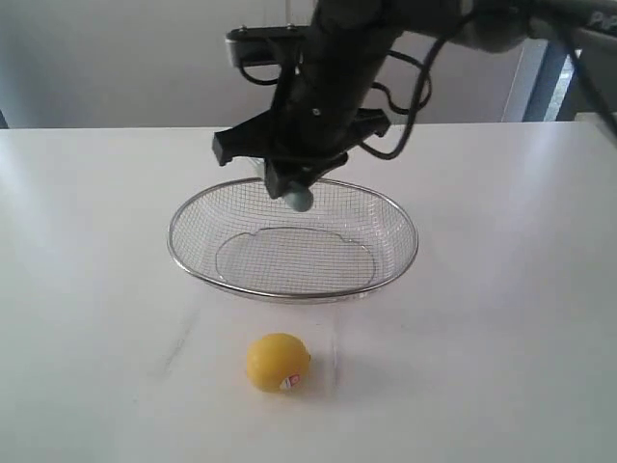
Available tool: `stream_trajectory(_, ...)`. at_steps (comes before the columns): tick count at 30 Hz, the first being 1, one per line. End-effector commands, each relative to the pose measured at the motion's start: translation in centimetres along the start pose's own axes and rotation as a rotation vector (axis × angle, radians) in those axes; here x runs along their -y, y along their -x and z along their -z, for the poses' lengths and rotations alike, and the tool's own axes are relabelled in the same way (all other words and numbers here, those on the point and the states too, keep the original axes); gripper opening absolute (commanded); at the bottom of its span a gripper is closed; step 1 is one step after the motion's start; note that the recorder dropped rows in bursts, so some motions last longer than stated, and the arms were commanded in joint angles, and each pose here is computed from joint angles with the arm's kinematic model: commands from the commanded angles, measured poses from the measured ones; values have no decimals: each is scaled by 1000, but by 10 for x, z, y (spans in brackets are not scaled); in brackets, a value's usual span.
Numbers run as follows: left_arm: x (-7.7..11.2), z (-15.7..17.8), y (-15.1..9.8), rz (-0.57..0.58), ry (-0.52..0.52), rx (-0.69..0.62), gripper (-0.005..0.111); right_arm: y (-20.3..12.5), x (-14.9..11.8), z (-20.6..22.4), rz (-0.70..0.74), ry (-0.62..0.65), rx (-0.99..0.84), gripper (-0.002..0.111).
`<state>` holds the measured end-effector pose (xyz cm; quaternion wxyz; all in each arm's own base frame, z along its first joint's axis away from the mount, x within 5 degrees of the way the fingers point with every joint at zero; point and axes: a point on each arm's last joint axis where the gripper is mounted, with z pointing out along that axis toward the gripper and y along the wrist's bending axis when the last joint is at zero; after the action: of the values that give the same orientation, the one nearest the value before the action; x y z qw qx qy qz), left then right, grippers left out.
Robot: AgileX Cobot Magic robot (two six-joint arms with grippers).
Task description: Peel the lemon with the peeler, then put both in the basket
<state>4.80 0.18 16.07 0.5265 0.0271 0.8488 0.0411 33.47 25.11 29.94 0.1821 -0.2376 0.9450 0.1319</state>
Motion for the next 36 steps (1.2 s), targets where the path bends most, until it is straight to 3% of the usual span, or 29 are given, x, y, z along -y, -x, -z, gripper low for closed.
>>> stream_trajectory(1,0,-1,-3,0,1,-13,0,-15,28,23,-41,-32,57,0)
stream_trajectory(18,0,-1,-3,0,1,-13,0,-89,98,80,-197,-141,161,0)
stream_trajectory(36,0,-1,-3,0,1,-13,0,-141,123,91,-284,-206,159,0)
